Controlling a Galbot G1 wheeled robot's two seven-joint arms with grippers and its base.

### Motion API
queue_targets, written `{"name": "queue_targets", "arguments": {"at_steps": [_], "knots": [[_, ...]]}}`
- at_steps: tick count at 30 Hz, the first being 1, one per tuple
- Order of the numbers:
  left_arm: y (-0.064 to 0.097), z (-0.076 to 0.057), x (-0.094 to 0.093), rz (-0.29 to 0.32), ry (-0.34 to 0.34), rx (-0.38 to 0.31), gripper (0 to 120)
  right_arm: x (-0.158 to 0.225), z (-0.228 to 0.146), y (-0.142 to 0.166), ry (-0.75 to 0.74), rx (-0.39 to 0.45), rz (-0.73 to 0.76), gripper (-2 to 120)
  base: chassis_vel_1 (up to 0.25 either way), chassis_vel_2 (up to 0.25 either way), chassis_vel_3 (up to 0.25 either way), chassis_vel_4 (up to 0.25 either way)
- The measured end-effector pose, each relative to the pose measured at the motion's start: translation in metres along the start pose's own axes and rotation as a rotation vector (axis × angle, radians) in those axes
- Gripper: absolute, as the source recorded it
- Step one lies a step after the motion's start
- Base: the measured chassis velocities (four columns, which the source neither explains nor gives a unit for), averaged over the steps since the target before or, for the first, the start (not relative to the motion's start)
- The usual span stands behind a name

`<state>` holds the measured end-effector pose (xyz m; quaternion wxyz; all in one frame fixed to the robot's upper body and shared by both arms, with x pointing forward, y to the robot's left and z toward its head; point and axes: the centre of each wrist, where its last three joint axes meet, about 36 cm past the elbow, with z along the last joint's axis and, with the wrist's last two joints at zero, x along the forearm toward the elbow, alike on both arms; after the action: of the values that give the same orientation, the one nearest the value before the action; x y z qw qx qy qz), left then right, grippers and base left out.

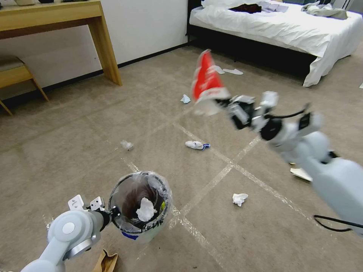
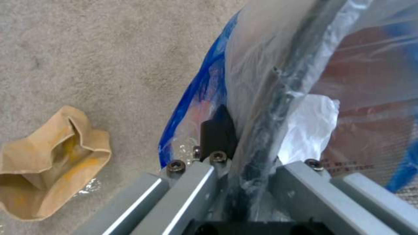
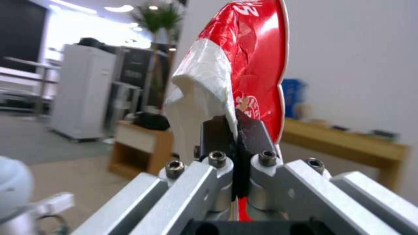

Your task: Pick up the trash bin and place the garbage on the floor into it.

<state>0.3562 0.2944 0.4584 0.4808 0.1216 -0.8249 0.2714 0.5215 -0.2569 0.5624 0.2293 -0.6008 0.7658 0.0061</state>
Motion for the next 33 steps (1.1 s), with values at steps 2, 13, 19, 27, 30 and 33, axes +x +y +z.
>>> {"name": "queue_targets", "arguments": {"at_steps": [2, 13, 19, 27, 30, 33], "knots": [[0.001, -0.001, 0.000, -0.004, -0.001, 0.001, 0, -0.017, 0.014, 0.008, -0.004, -0.031, -0.042, 0, 0.000, 0.000, 0.000, 0.000], [0.001, 0.001, -0.001, -0.010, 0.000, 0.011, 0, -0.047, 0.072, 0.030, 0.065, -0.105, -0.193, 0, 0.000, 0.000, 0.000, 0.000], [0.001, 0.000, -0.001, -0.008, -0.001, 0.015, 0, -0.047, 0.083, 0.036, 0.091, -0.119, -0.250, 0, 0.000, 0.000, 0.000, 0.000], [0.001, 0.001, 0.000, -0.008, -0.003, 0.017, 0, -0.026, 0.107, 0.061, 0.166, -0.142, -0.307, 0, 0.000, 0.000, 0.000, 0.000], [0.001, 0.001, 0.001, -0.009, -0.003, 0.017, 0, -0.021, 0.113, 0.067, 0.182, -0.143, -0.318, 0, 0.000, 0.000, 0.000, 0.000], [0.001, 0.002, 0.003, -0.009, -0.005, 0.016, 0, -0.018, 0.115, 0.072, 0.188, -0.149, -0.321, 0, 0.000, 0.000, 0.000, 0.000]]}}
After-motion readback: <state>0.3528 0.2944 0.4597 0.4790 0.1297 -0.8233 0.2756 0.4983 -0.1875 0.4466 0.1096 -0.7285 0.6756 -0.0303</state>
